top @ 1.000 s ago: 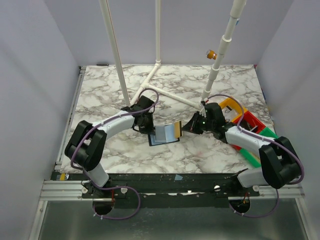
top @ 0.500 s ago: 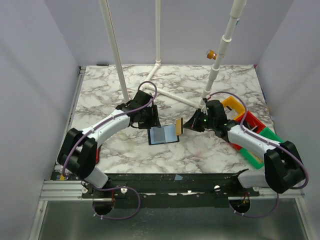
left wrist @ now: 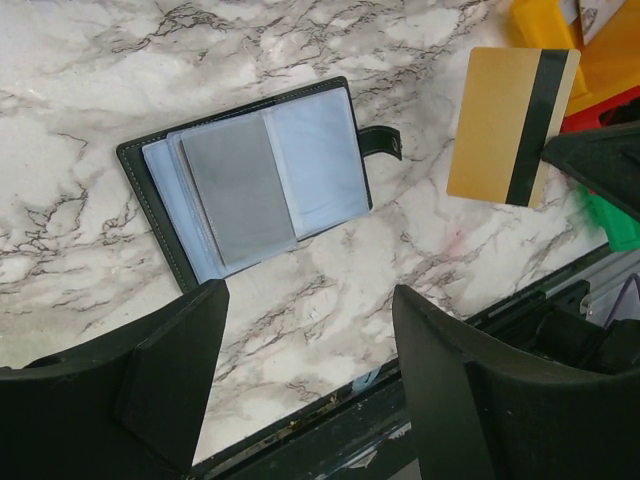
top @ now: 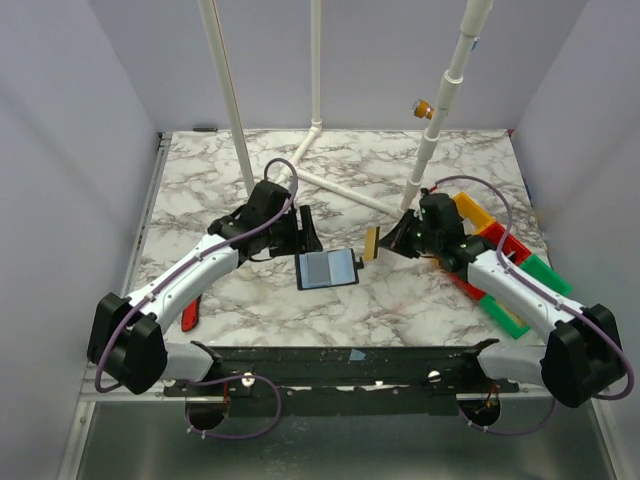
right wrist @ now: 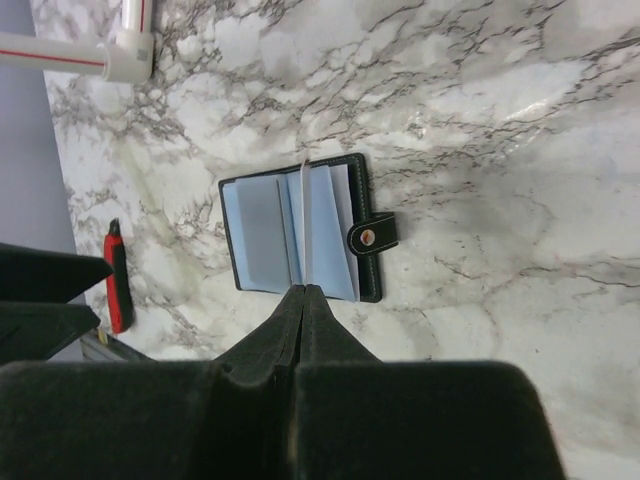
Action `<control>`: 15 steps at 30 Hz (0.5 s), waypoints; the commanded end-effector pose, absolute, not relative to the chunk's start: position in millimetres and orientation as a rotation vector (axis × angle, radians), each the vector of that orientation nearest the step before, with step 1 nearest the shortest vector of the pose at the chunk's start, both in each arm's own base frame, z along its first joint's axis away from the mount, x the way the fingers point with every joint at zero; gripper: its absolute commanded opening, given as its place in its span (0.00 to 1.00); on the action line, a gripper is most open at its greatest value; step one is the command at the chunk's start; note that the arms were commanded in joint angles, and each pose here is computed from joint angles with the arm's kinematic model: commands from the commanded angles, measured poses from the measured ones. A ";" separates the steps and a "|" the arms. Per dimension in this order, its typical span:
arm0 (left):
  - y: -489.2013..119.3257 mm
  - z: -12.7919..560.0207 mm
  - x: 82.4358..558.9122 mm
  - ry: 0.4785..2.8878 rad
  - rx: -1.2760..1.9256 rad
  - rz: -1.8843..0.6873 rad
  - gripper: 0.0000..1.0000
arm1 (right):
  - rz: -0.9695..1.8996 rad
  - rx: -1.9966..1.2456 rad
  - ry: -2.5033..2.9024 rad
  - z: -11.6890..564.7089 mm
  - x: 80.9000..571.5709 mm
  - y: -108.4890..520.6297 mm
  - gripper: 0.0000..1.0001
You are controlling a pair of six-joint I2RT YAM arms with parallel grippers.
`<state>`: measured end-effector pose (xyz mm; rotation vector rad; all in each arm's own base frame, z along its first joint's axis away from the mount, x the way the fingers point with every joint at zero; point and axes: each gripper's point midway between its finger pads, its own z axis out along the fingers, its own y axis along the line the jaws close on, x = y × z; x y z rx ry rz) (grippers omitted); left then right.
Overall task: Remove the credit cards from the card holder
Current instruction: Place the credit card in the storage box.
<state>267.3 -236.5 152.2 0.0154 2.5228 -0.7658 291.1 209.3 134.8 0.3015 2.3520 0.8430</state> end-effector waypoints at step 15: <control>-236.0 176.6 240.2 2.480 0.150 -0.866 0.69 | 0.300 0.635 2.283 177.5 283.7 109.7 0.01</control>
